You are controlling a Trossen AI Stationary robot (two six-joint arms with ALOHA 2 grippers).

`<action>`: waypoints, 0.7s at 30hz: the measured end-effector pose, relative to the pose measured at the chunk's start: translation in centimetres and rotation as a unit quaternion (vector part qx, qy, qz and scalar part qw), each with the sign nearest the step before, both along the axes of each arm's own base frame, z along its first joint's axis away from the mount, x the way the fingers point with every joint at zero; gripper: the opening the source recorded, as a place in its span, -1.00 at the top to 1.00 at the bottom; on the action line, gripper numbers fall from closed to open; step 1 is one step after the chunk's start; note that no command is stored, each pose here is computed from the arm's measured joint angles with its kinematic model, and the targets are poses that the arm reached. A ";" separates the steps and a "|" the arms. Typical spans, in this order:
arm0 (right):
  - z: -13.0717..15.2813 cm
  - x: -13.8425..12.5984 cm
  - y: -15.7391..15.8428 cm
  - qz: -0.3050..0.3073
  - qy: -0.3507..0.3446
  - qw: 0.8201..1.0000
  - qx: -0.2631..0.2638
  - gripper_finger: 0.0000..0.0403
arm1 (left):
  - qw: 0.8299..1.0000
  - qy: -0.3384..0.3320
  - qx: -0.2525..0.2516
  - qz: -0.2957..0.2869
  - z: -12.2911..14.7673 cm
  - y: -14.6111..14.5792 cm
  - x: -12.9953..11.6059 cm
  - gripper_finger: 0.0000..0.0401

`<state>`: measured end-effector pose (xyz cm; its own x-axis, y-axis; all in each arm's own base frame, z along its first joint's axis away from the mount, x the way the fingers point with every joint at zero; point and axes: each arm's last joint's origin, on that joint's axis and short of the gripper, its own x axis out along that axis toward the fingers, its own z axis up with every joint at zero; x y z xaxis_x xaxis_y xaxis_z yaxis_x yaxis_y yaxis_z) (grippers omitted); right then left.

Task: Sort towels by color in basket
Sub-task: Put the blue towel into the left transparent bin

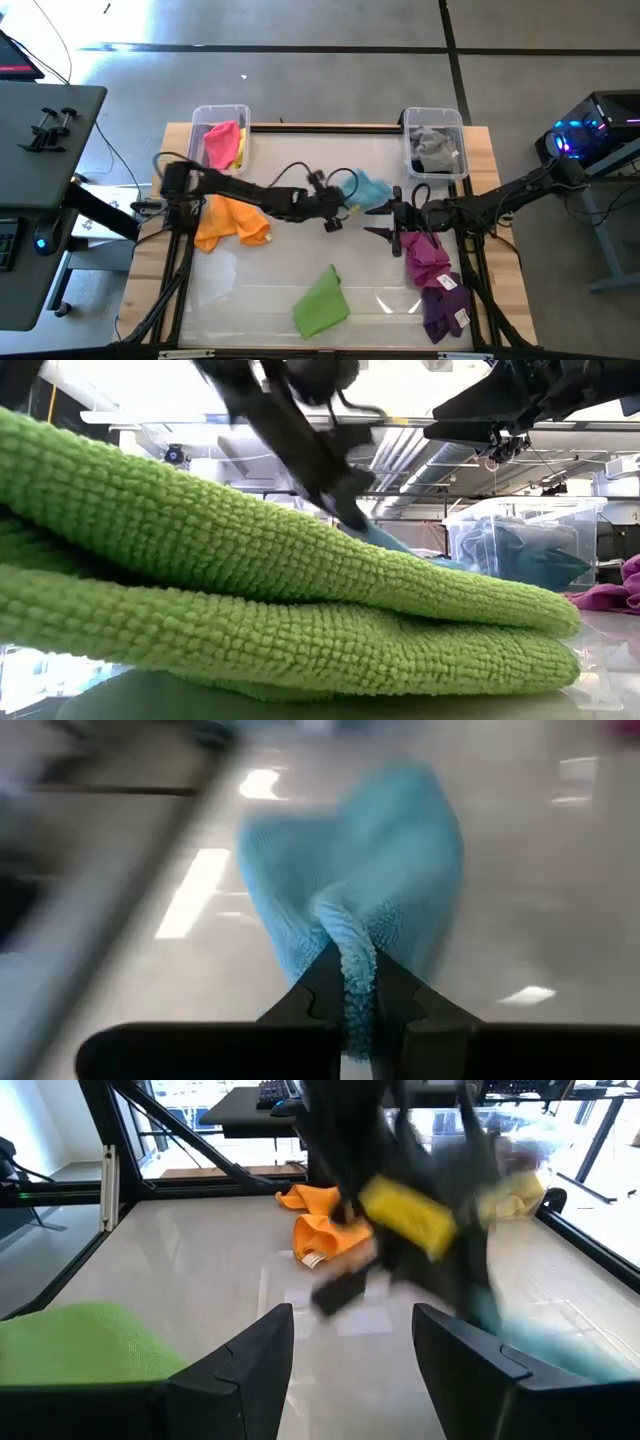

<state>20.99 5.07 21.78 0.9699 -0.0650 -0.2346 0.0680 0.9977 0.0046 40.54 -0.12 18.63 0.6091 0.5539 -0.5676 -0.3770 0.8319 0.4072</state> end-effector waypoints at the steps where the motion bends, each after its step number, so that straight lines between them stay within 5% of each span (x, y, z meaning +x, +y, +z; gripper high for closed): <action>1: 0.0 0.0 0.0 0.000 -0.001 1.000 0.000 0.01 | 0.999 0.000 0.026 0.021 1.4 -0.3 -0.8 0.97; 12: 0.0 0.0 0.0 0.000 0.000 1.000 -0.001 0.01 | 0.953 -0.026 0.228 0.198 14.5 -0.7 -11.4 0.99; 21: 0.0 0.0 0.0 0.000 0.000 1.000 -0.002 0.01 | 0.884 -0.005 0.322 0.339 18.4 2.6 -19.6 0.99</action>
